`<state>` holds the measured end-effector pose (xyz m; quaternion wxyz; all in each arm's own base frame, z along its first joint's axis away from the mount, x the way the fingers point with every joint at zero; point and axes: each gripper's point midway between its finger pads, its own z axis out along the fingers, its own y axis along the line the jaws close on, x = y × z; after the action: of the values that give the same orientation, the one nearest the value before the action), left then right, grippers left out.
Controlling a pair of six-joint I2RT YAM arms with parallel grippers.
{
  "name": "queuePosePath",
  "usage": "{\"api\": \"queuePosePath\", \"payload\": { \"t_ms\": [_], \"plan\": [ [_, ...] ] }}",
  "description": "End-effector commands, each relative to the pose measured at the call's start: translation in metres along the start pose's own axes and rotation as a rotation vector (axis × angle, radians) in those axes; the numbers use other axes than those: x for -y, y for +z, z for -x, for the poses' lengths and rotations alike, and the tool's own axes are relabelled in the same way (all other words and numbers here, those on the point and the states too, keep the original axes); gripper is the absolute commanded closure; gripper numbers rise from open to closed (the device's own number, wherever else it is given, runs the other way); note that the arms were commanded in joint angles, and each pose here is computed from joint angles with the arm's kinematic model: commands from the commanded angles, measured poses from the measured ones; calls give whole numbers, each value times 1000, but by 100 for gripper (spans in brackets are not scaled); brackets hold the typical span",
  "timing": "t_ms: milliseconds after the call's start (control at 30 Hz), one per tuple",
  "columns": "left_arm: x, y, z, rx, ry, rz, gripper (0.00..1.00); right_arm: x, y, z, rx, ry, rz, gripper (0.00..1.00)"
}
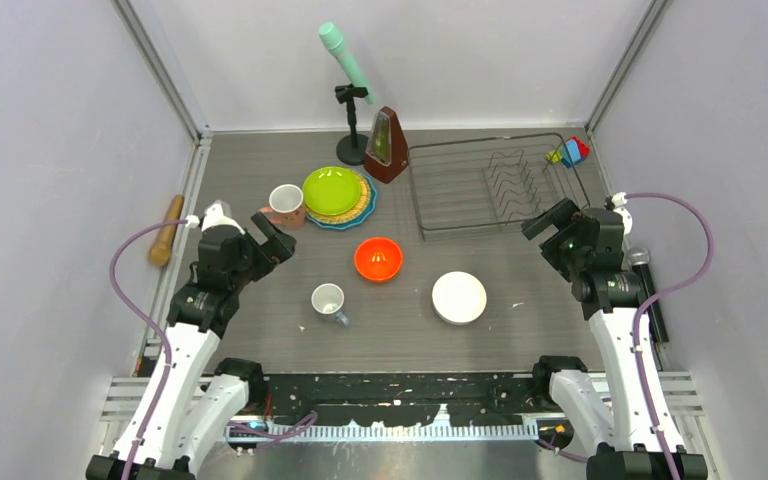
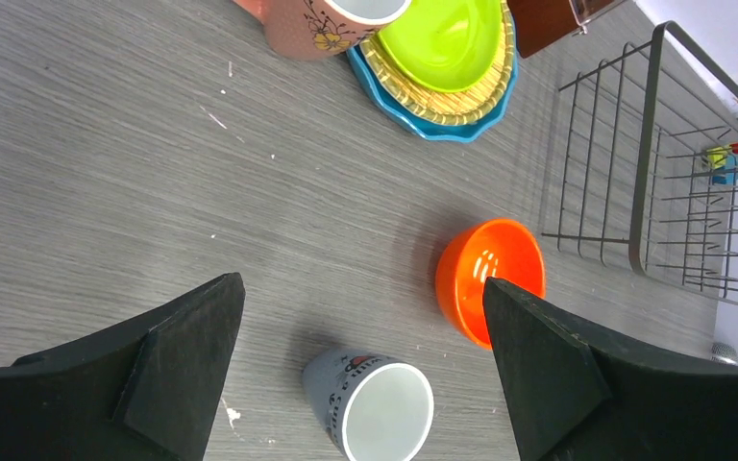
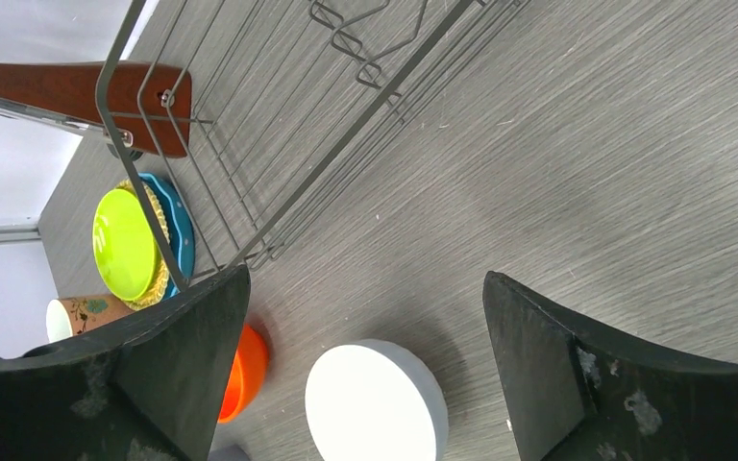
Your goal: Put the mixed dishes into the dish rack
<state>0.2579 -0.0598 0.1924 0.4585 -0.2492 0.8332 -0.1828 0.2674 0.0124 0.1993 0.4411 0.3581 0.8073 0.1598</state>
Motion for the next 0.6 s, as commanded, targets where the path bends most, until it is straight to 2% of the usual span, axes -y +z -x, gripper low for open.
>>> {"api": "queuePosePath", "payload": {
  "t_ms": [0, 300, 567],
  "plan": [
    [8, 1, 9, 39, 22, -40, 1, -9, -1, 12, 54, 4, 37, 2],
    [7, 10, 21, 38, 152, -2, 1, -12, 6, 12, 44, 1, 40, 2],
    [1, 41, 43, -1, 130, 189, 2, -20, 20, 5, -37, 19, 35, 3]
  ]
}}
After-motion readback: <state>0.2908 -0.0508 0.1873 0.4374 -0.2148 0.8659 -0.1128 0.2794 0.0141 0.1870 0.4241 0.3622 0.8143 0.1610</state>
